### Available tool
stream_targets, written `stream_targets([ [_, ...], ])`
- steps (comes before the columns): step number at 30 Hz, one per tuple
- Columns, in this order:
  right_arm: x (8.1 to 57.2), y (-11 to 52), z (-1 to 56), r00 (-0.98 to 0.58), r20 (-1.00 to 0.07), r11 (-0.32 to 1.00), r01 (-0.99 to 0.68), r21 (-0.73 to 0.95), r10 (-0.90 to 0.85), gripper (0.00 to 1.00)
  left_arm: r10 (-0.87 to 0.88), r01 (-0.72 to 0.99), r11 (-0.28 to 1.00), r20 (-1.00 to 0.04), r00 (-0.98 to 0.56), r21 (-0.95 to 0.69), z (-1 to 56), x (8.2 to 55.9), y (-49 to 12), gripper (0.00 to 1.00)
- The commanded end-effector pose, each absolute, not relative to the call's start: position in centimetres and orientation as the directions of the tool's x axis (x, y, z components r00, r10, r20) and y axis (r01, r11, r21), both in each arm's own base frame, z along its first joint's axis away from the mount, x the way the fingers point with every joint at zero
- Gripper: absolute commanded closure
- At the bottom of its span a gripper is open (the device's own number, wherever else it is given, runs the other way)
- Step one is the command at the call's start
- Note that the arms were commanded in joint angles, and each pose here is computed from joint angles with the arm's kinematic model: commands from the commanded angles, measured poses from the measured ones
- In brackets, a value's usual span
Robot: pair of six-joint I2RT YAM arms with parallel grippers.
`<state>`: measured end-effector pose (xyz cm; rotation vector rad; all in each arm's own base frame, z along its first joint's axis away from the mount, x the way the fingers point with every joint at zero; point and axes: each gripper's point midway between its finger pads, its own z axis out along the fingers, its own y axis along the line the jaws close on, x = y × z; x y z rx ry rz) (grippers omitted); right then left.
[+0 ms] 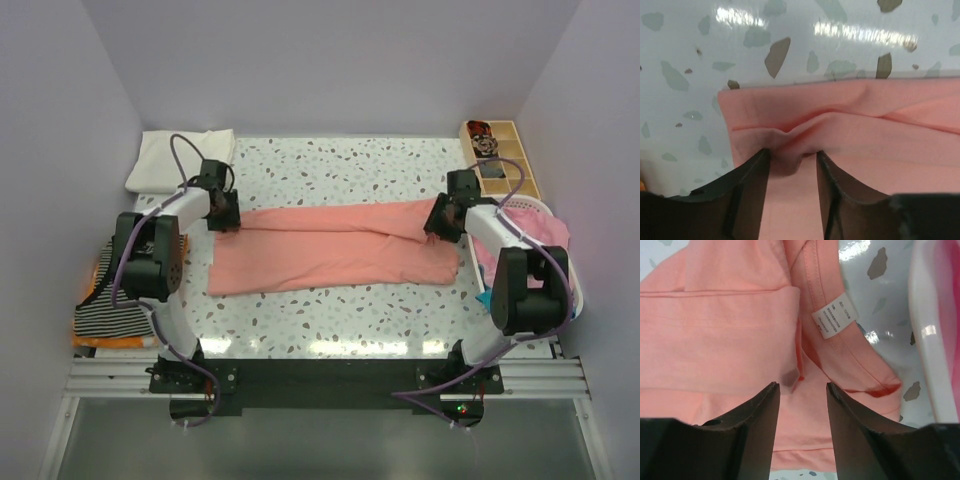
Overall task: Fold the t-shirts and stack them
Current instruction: Fold the other side of the tshirt into a rectangle
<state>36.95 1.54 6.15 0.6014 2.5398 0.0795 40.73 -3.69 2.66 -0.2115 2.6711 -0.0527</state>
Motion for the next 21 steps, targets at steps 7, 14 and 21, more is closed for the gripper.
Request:
stream_targets([
  [7, 40.7, 1.4, 13.2, -0.586, -0.664, 0.882, 0.369, 0.291, 0.465, 0.46, -0.182, -0.119, 0.982, -0.589, -0.787, -0.144, 8.6, 39.9, -4.9, 0.30],
  [14, 43.8, 2.3, 9.2, -0.652, -0.584, 0.875, 0.388, 0.291, 0.483, 0.48, -0.164, -0.014, 0.971, -0.626, -0.762, -0.237, 10.6, 43.8, -7.8, 0.29],
  [21, 44.1, 2.1, 8.0, -0.679, -0.562, 0.881, 0.394, 0.263, 0.472, 0.50, -0.144, 0.046, 0.956, -0.597, -0.789, -0.291, 9.1, 44.2, -10.3, 0.29],
])
